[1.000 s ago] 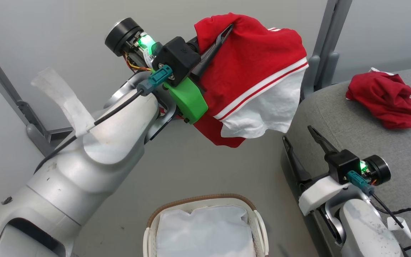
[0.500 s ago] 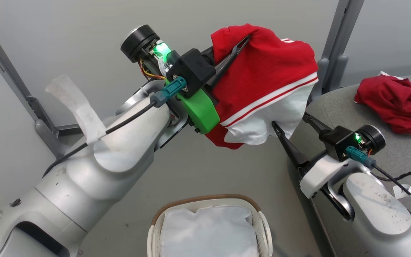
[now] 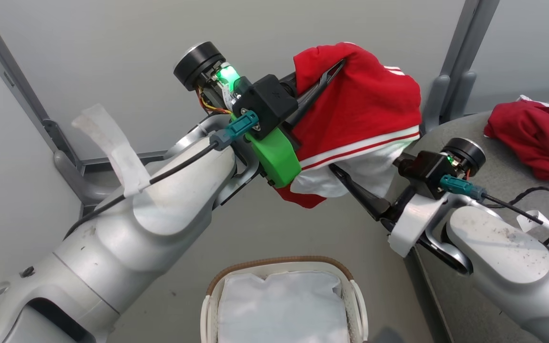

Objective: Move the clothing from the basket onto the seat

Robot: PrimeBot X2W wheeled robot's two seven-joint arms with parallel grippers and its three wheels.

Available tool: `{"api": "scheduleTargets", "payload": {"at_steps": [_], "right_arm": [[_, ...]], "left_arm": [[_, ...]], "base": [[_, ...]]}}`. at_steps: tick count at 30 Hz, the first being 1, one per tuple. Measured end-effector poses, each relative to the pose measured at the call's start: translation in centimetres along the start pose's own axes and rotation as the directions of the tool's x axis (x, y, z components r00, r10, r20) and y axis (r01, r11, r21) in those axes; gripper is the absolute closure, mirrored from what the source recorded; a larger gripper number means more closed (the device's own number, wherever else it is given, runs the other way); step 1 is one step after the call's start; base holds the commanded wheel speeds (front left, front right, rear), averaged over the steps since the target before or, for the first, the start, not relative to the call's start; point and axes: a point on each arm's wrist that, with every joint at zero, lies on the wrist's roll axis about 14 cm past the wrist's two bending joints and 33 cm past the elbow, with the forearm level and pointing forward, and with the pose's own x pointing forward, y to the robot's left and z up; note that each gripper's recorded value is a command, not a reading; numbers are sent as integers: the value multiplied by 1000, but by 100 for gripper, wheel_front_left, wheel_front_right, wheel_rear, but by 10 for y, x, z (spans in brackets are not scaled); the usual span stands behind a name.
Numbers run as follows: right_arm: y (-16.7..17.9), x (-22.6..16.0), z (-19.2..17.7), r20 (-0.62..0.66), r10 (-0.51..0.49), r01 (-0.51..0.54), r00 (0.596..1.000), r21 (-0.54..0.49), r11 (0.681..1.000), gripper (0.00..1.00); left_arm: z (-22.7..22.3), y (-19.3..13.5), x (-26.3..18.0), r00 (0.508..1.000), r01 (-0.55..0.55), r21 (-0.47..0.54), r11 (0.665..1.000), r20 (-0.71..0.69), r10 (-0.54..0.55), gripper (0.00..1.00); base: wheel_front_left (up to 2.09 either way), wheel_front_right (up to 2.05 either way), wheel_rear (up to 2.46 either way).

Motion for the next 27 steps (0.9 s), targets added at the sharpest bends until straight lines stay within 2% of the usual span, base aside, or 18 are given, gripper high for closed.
{"api": "scheduleTargets", "payload": {"at_steps": [2, 3, 4, 5, 6, 7, 22, 23, 25, 26, 27], "right_arm": [[1, 3, 4, 6, 16, -16, 1000, -3, 1000, 0], [1, 5, 5, 8, 21, -21, 1000, -1, 1000, 42], [2, 6, 6, 12, 24, -24, 1000, -2, 1000, 57], [2, 7, 8, 16, 26, -26, 1000, -3, 1000, 82], [2, 7, 9, 19, 28, -28, 999, -2, 1000, 97], [3, 8, 9, 21, 29, -29, 999, -1, 1000, 100], [-5, 4, 9, 37, -9, 8, 999, 2, 1000, 100], [-7, 3, 10, 41, -16, 16, 999, 3, 1000, 100], [-11, 3, 14, 53, -30, 30, 998, 3, 1000, 100], [-12, 3, 14, 57, -36, 36, 998, 6, 999, 100], [-13, 2, 14, 58, -42, 41, 997, 11, 999, 100]], "left_arm": [[-3, 0, -1, 1000, -3, -10, 1000, -5, 3, 100], [-5, 0, -2, 1000, -4, -15, 1000, -9, 4, 100], [-6, 0, -2, 1000, -5, -19, 1000, -12, 5, 100], [-9, 0, -3, 1000, -8, -25, 1000, -17, 7, 100], [-11, 0, -4, 1000, -10, -31, 999, -21, 10, 100], [-12, 1, -4, 1000, -14, -36, 999, -23, 14, 100], [-40, 14, -17, 994, -94, -127, 987, -75, 85, 100], [-42, 13, -18, 993, -100, -142, 985, -77, 90, 90], [-48, 11, -20, 991, -119, -190, 975, -83, 105, 58], [-51, 9, -22, 990, -124, -202, 971, -89, 108, 53], [-53, 9, -23, 990, -127, -209, 970, -94, 109, 18]], "base": [[0, 0, 0], [0, 0, 0], [0, 0, 0], [0, 0, 0], [0, 0, 0], [0, 0, 0], [0, 0, 0], [0, 0, 0], [0, 0, 0], [0, 0, 0], [0, 0, 0]]}}
